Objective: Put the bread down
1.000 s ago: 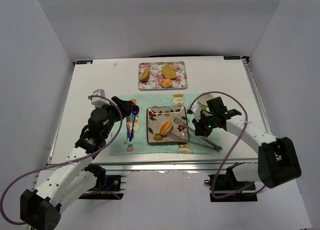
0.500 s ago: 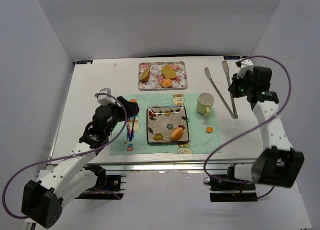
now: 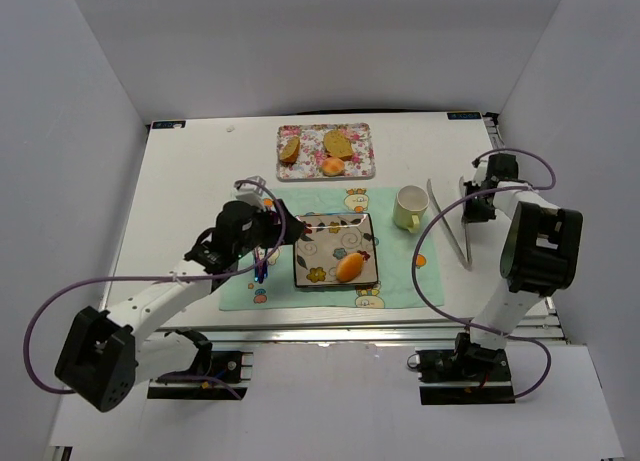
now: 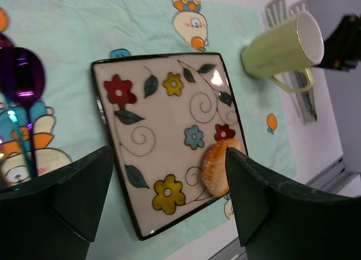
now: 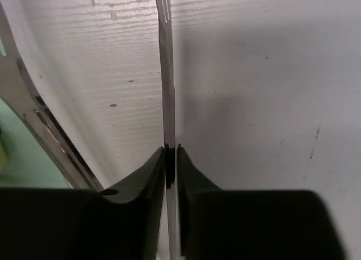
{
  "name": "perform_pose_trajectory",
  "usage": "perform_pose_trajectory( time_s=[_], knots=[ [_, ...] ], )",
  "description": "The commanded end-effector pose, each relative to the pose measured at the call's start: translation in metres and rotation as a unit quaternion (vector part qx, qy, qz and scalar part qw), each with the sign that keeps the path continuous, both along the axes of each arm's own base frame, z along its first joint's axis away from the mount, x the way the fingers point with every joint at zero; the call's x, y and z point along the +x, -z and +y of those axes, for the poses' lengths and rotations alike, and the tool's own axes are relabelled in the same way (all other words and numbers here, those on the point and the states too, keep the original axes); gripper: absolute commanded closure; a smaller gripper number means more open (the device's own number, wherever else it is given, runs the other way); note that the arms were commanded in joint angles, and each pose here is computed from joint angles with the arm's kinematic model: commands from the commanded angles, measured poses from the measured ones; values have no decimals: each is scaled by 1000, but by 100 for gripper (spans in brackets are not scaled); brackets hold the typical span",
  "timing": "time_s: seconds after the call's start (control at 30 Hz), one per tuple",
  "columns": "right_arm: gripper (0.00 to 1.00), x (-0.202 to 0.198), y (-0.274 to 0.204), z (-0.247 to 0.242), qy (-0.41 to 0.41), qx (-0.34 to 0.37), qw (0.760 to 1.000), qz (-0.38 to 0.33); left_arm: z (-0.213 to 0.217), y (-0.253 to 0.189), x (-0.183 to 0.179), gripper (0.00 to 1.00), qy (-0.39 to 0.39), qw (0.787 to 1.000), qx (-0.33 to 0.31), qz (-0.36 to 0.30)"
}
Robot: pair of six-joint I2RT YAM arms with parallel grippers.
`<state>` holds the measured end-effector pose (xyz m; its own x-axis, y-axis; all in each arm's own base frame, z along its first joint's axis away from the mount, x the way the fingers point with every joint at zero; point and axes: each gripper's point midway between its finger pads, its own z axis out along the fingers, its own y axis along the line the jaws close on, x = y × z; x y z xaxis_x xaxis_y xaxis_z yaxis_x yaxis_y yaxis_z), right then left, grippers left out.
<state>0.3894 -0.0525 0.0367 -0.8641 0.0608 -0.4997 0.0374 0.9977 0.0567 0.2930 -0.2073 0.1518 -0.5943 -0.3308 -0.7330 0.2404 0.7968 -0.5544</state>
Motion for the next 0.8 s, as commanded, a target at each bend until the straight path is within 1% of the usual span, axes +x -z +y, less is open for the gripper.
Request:
perform_pose_trajectory(
  time_s=[0.0, 0.03, 0.1, 0.13, 0.17, 0.2, 0.23, 0.3, 0.33, 0.37, 0.43, 0.53, 0.6, 0.7, 0.77],
  knots=[
    [77, 27, -11, -10, 1, -18, 999, -39, -29, -17, -1, 10, 61, 998, 17, -24],
    [67, 27, -10, -11, -1, -20, 999, -38, -36, -14, -5, 10, 74, 997, 24, -22],
    [61, 24, -8, -10, -8, -20, 999, -31, -45, -6, -5, 10, 90, 995, 41, -15],
    [55, 24, -10, -11, -10, -21, 999, -32, -53, -3, -9, 10, 105, 993, 47, -13],
    [52, 22, -12, -10, -14, -19, 999, -31, -57, 0, -10, 10, 114, 992, 56, -13],
    [44, 23, -20, -9, -18, -21, 999, -39, -61, 4, -13, 10, 123, 990, 64, -9],
    [41, 22, -26, -10, -29, -27, 998, -45, -70, 7, -14, 10, 136, 988, 72, -7],
    [27, 22, -49, -4, -63, -27, 995, -68, -75, 16, -20, 10, 156, 983, 94, 2],
    [16, 22, -58, -3, -95, -39, 991, -80, -81, 20, -21, 10, 165, 981, 102, 5],
    [11, 22, -68, 4, -115, -32, 988, -97, -83, 21, -21, 10, 172, 979, 110, 3],
    [11, 25, -101, 8, -125, -41, 980, -151, -89, 24, -23, 10, 185, 976, 116, 2],
    [11, 29, -139, 11, -114, -39, 973, -197, -97, 22, -23, 10, 203, 972, 121, -12],
    [11, 25, -147, 15, -104, -24, 975, -195, -103, 21, -25, 10, 214, 969, 121, -20],
    [11, 24, -161, 30, -121, 12, 971, -206, -114, 21, -30, 10, 241, 961, 131, -28],
    [11, 21, -165, 35, -123, 22, 968, -217, -119, 21, -32, 9, 259, 954, 146, -35]
  ],
)
